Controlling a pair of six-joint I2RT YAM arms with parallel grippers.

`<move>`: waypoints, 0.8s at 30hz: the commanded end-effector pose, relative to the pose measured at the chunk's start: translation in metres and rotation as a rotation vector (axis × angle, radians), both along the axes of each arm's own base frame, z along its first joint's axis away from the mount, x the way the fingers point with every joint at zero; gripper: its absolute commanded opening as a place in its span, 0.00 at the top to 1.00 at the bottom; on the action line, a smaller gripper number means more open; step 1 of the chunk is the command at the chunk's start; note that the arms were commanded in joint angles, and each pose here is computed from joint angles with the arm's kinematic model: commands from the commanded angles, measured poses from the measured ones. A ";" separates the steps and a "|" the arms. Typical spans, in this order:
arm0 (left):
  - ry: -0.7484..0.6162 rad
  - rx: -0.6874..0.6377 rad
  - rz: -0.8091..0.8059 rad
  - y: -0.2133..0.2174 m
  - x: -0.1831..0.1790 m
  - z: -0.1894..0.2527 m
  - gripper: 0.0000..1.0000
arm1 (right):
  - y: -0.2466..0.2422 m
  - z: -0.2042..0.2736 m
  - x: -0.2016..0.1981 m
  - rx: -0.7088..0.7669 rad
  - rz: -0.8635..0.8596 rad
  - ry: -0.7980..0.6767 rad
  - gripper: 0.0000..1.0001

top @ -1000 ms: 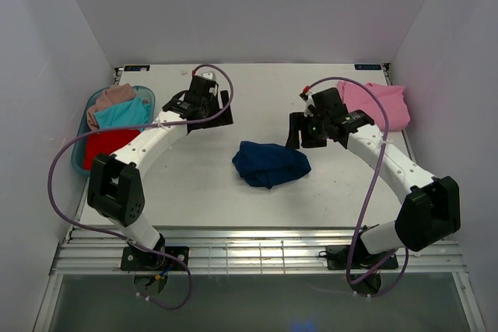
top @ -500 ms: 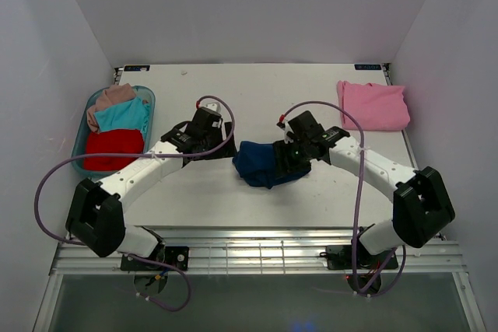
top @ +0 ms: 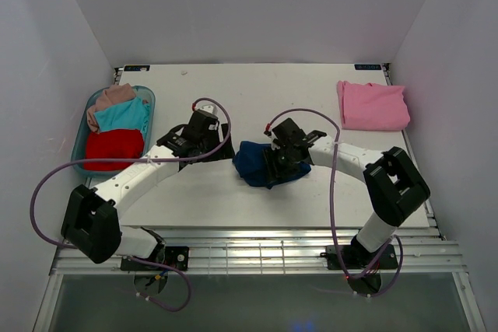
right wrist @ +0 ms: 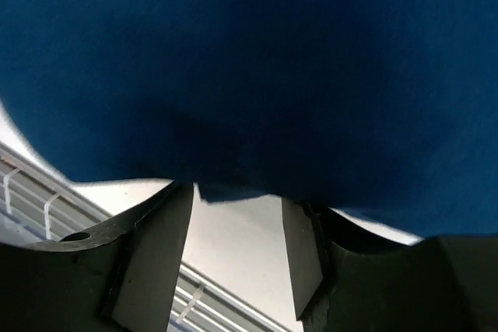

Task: Fold and stack the t-shirts
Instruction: Flatten the tshirt out

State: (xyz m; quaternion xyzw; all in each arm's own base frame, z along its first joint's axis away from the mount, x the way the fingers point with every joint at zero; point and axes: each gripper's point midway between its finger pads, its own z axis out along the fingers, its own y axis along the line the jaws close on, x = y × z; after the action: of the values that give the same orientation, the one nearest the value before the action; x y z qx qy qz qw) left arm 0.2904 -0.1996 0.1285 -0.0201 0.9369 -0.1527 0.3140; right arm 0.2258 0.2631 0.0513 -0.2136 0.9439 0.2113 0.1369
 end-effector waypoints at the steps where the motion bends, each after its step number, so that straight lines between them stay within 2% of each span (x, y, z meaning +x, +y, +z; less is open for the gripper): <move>1: -0.045 -0.015 0.025 0.007 -0.003 0.015 0.10 | 0.016 0.005 0.022 0.031 -0.002 -0.064 0.45; 4: -0.045 -0.006 0.031 0.011 -0.006 0.014 0.10 | 0.020 0.002 0.032 0.022 0.000 -0.085 0.47; 5: -0.045 -0.004 0.032 0.012 -0.006 0.014 0.10 | 0.019 0.001 0.033 0.011 0.001 -0.084 0.51; 6: -0.042 0.000 0.032 0.013 -0.008 0.013 0.10 | 0.019 -0.001 0.034 0.000 0.001 -0.083 0.61; 8: -0.041 0.007 0.036 0.015 -0.009 0.012 0.09 | 0.020 0.005 0.038 -0.009 0.006 -0.092 0.74; 9: -0.040 0.008 0.037 0.016 -0.009 0.012 0.09 | 0.019 0.008 0.039 -0.015 0.005 -0.097 0.89; 10: -0.040 0.010 0.038 0.016 -0.009 0.011 0.09 | 0.018 0.010 0.040 -0.023 0.009 -0.101 0.92; 13: -0.034 0.013 0.039 0.016 -0.010 0.009 0.09 | 0.013 0.035 0.043 -0.068 0.018 -0.129 0.92; 14: -0.036 0.010 0.038 0.016 -0.009 0.010 0.09 | 0.018 0.058 0.055 -0.059 0.011 -0.178 0.92; 17: -0.033 0.012 0.036 0.015 -0.008 0.009 0.09 | 0.013 0.093 0.057 -0.103 0.030 -0.190 0.89; 18: -0.034 0.013 0.034 0.015 -0.008 0.008 0.09 | 0.025 0.132 0.073 -0.052 0.031 -0.260 0.85; 20: -0.040 0.013 0.030 0.014 -0.007 0.007 0.10 | 0.027 0.154 0.077 -0.082 0.064 -0.249 0.83; 21: -0.043 0.012 0.029 0.014 -0.006 0.007 0.09 | 0.040 0.218 0.100 -0.007 0.036 -0.382 0.83; 22: -0.045 0.013 0.027 0.014 -0.006 0.007 0.09 | 0.036 0.236 0.096 -0.020 0.043 -0.372 0.83; 23: -0.050 0.013 0.023 0.013 -0.005 0.007 0.09 | 0.049 0.241 0.108 -0.006 0.052 -0.374 0.83; 24: -0.054 0.011 0.023 0.013 -0.004 0.008 0.09 | 0.059 0.273 0.108 0.083 0.050 -0.411 0.84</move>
State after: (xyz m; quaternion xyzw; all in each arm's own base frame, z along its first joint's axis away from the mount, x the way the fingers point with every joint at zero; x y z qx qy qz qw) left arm 0.2821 -0.1868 0.1277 -0.0254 0.9365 -0.1385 0.3213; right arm 0.3439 0.3268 0.2666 -0.2552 0.8969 0.1904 0.3069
